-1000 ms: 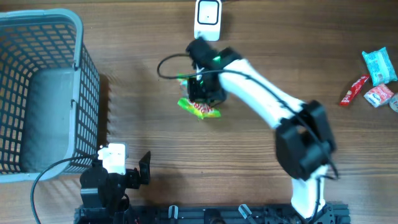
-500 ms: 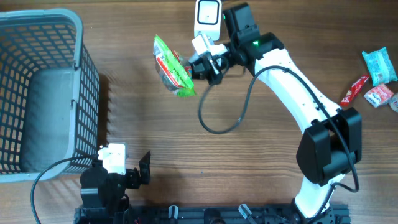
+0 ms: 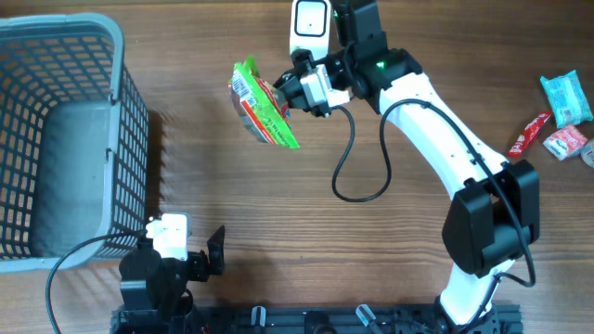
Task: Scan the item barcode
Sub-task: 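Hold the Haribo bag up to the white scanner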
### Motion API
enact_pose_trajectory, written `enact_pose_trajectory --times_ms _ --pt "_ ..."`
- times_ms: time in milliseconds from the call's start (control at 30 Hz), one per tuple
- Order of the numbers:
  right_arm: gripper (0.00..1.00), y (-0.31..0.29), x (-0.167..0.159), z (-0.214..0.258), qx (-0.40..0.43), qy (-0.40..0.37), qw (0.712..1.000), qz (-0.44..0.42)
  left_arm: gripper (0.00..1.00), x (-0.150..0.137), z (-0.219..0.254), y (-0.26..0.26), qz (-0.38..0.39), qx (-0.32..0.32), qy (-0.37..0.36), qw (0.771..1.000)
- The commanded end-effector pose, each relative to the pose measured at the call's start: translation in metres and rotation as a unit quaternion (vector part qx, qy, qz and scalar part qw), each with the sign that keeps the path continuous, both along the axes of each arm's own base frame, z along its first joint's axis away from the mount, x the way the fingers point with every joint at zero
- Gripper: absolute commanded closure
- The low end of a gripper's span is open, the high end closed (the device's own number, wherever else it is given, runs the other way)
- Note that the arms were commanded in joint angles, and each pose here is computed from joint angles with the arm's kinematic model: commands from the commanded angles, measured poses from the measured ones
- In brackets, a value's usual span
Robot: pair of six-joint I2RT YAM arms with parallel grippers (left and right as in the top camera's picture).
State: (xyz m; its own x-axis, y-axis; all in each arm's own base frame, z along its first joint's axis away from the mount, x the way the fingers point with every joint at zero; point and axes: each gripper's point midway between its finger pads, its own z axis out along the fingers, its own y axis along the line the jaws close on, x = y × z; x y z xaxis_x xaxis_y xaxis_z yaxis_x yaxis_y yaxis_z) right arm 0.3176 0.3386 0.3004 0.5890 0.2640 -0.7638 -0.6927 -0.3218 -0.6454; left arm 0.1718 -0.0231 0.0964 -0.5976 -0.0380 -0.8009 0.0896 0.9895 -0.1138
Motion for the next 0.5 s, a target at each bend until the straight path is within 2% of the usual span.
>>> enact_pose_trajectory --times_ms 0,67,100,133,200,233,267,300,333,367,467 --pt "0.95 -0.009 -0.013 0.006 -0.023 0.098 0.995 0.021 0.0 0.001 0.002 0.001 0.006 -0.003 -0.005 1.0" --pt "0.96 -0.011 -0.018 -0.001 -0.09 0.239 0.967 0.019 0.0 0.001 0.002 0.001 0.006 -0.003 -0.006 1.0" --pt "0.95 -0.012 -0.02 -0.011 -0.161 0.359 0.919 0.001 0.0 0.001 0.002 0.001 0.006 -0.003 -0.005 1.0" --pt "0.95 -0.011 -0.021 -0.021 -0.209 0.429 0.879 -0.018 0.0 0.001 0.002 0.001 0.006 -0.003 -0.005 1.0" --pt "0.95 -0.009 -0.024 -0.034 -0.27 0.513 0.813 -0.046 0.0 0.001 0.002 0.001 0.006 -0.003 -0.006 1.0" --pt "0.95 -0.007 -0.016 -0.056 -0.322 0.554 0.76 -0.109 0.0 0.001 0.002 0.001 0.006 -0.003 -0.005 1.0" --pt "0.95 -0.013 0.006 -0.095 -0.376 0.585 0.679 -0.236 0.0 0.001 0.002 0.001 0.006 -0.003 -0.005 1.0" --pt "0.95 -0.037 0.037 -0.135 -0.395 0.616 0.552 -0.4 0.0 0.001 0.002 0.001 0.006 -0.003 -0.005 1.0" --pt "0.95 -0.066 0.063 -0.157 -0.373 0.617 0.455 -0.523 0.0 0.001 0.002 0.001 0.006 -0.003 -0.005 1.0" --pt "0.95 -0.089 0.084 -0.166 -0.349 0.584 0.421 -0.6 0.0 0.001 0.002 0.001 0.006 -0.003 -0.005 1.0" --pt "0.95 -0.08 0.104 -0.154 -0.301 0.595 0.437 -0.604 0.0 0.001 0.002 0.001 0.006 -0.003 -0.005 1.0"
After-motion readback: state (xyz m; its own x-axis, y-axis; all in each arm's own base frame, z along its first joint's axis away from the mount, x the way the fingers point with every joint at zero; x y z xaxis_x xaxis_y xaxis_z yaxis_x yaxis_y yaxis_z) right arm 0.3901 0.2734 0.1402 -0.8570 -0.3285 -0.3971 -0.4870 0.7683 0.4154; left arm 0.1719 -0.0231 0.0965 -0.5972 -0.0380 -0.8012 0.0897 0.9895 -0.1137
